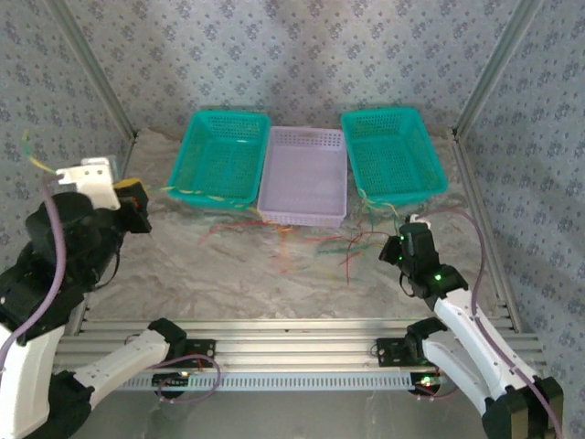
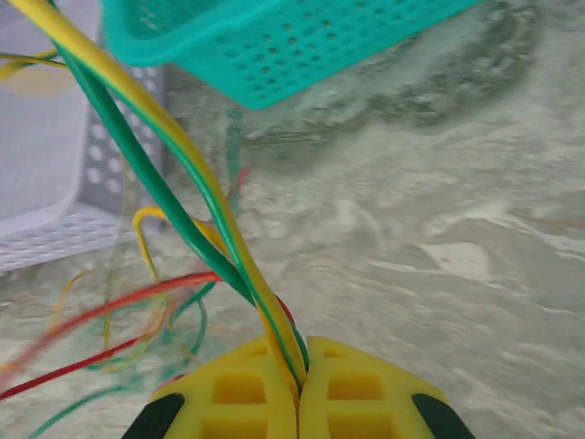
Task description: Untangle the cables
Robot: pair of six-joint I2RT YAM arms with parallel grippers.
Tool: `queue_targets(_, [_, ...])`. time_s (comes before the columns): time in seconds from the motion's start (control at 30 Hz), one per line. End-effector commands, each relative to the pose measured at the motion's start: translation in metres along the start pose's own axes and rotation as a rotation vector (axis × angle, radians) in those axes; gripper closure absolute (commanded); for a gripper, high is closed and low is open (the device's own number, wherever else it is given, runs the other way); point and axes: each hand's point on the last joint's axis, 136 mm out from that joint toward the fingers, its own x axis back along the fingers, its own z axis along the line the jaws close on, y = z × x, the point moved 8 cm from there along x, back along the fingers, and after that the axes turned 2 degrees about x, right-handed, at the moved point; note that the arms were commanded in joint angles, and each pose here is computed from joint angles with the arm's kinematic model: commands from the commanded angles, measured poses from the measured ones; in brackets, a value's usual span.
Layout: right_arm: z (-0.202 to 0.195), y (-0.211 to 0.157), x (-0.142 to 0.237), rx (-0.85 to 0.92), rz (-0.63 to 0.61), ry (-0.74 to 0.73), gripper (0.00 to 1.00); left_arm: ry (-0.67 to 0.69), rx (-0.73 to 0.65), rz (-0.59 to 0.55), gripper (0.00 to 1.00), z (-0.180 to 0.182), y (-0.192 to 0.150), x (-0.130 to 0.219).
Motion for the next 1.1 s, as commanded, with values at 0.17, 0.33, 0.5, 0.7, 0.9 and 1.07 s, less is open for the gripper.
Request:
queue_targets(0.17, [-0.005, 0.004, 0.010, 0.013, -0.015, -0.029, 1.00, 0.040, -0.015, -0.022, 1.00, 0.002, 0.004, -0.003])
queue_targets(0.33, [0.009, 0.000, 0.010, 0.048, -0.022, 0.090, 1.00, -0.047, 0.015, -0.001, 1.00, -0.014, 0.005, -0.016])
queue_targets(0.5, [0.037, 0.001, 0.017, 0.118, -0.028, 0.270, 1.00, -0.151, 0.077, 0.051, 1.00, -0.035, 0.000, -0.034])
queue_targets(0.7, [0.068, 0.004, 0.027, 0.246, -0.027, 0.342, 1.00, -0.230, 0.139, 0.090, 1.00, -0.048, -0.005, -0.044])
queue_targets(0.9, [0.077, 0.012, 0.020, 0.266, -0.008, 0.296, 0.81, -0.259, 0.161, 0.120, 1.00, -0.055, -0.014, -0.055])
queue_targets(1.07, [0.090, 0.023, 0.024, 0.267, -0.014, 0.345, 0.62, -0.276, 0.175, 0.113, 1.00, -0.058, -0.015, -0.059])
